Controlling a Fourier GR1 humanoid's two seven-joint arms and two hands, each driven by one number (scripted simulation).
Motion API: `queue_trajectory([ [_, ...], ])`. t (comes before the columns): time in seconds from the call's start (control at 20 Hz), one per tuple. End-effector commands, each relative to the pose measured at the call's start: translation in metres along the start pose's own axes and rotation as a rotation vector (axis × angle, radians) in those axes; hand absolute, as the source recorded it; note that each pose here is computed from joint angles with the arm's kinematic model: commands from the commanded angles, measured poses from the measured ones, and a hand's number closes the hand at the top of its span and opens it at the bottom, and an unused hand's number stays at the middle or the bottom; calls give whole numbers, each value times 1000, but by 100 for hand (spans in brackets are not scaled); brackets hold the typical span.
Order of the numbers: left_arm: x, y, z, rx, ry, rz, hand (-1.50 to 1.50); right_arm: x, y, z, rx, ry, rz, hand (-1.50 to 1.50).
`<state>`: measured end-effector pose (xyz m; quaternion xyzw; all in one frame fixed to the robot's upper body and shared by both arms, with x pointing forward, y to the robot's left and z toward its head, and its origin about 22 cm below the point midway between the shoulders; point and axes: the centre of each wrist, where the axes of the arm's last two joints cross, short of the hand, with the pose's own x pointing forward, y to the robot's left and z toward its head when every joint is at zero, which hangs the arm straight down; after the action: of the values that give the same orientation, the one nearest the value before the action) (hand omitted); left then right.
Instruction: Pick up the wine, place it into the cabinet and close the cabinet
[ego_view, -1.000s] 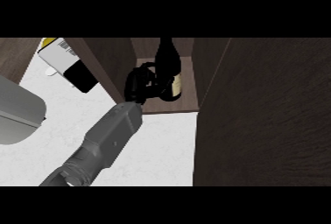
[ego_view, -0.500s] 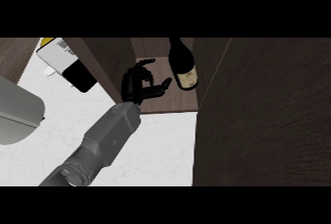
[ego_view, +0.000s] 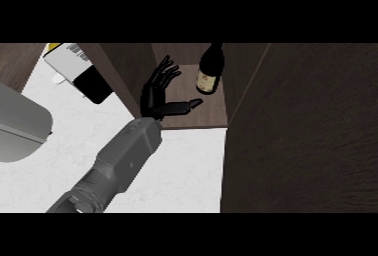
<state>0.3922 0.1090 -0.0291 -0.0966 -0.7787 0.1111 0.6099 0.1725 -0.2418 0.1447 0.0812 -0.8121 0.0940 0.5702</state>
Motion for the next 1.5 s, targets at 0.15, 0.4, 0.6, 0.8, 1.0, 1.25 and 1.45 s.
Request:
queue_trajectory([
  [0.15, -4, 8, 11, 27, -57, -37, -150, 0, 8, 1, -12, 24, 13, -150],
  [0.4, 0, 10, 24, -55, -47, -13, -150, 14, -2, 3, -36, 28, 4, -150],
  [0.6, 7, 5, 47, -150, -18, -5, -150, -2, -2, 8, -28, 40, 13, -150],
  [0.8, 39, 6, 57, -240, -7, 11, -150, 8, -1, 11, -29, 16, 17, -150],
  [1.0, 69, 10, 80, -259, -24, 19, -150, 26, 14, -2, -10, 15, 19, -150],
  [1.25, 118, 18, 119, -256, -15, 37, -150, 11, 11, 1, -15, 4, 19, -150],
  [1.45, 137, 3, 149, -250, -33, 66, -150, 2, 23, -9, 44, 20, 41, -150],
])
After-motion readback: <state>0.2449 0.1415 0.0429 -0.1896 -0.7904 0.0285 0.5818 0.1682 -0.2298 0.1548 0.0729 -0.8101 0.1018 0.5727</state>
